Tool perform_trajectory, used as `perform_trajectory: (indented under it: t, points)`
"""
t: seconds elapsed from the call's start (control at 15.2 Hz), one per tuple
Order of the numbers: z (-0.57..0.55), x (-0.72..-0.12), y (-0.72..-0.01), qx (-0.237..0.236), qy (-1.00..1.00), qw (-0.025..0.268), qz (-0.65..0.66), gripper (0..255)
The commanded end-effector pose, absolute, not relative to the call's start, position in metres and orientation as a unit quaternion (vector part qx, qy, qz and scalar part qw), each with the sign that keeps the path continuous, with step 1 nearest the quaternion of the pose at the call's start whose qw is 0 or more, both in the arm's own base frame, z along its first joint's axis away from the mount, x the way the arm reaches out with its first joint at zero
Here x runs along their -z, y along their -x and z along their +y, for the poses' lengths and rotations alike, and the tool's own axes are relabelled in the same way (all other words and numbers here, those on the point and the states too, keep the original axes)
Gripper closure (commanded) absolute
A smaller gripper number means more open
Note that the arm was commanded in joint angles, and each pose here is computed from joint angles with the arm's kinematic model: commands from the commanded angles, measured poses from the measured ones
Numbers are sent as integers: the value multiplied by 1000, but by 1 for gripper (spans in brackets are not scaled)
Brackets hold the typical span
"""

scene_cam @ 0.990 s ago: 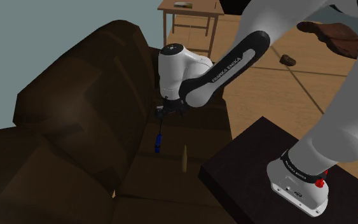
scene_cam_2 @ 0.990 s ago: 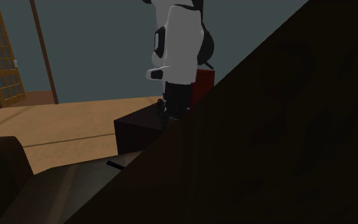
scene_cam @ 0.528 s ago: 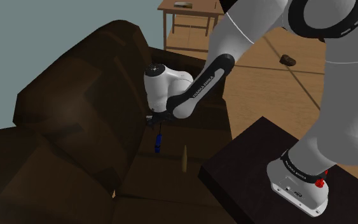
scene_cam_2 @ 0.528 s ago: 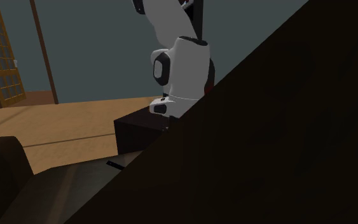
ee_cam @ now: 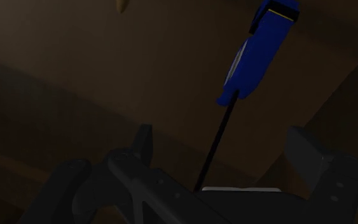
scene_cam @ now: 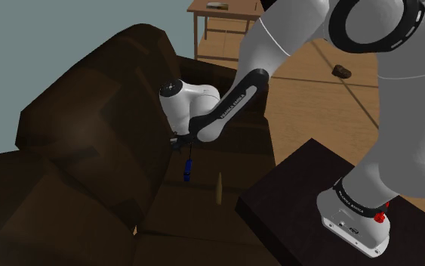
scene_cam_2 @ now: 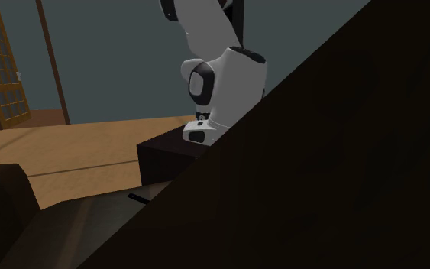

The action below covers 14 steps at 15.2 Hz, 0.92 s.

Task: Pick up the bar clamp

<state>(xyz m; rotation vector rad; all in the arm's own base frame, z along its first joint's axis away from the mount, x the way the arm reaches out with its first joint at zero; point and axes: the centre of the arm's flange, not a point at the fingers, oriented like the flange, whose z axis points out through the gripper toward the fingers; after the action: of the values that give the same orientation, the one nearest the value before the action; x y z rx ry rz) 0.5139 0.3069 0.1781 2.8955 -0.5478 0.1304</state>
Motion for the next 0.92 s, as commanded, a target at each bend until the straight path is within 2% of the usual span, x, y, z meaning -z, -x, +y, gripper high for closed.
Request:
perform_trajectory:
  t: [0.0,0.13,0.2,0.46,0.59,0.73,0.86]
  points:
    - [304,-120,-517,-37,-976,46,-210,0]
    - [304,-117,-517,-37,-976,46,-210,0]
    - [299,-115,-518,-37,-976,45,-210,255]
    - [328,-112,-504,-35,-976,48,-210,255]
    - [328,-87,-511,-37,-976,49,-209,255]
    - [323,-92,-513,-37,-976,49,-209,255]
    - [304,-122,-517,-37,-976,46,-210,255]
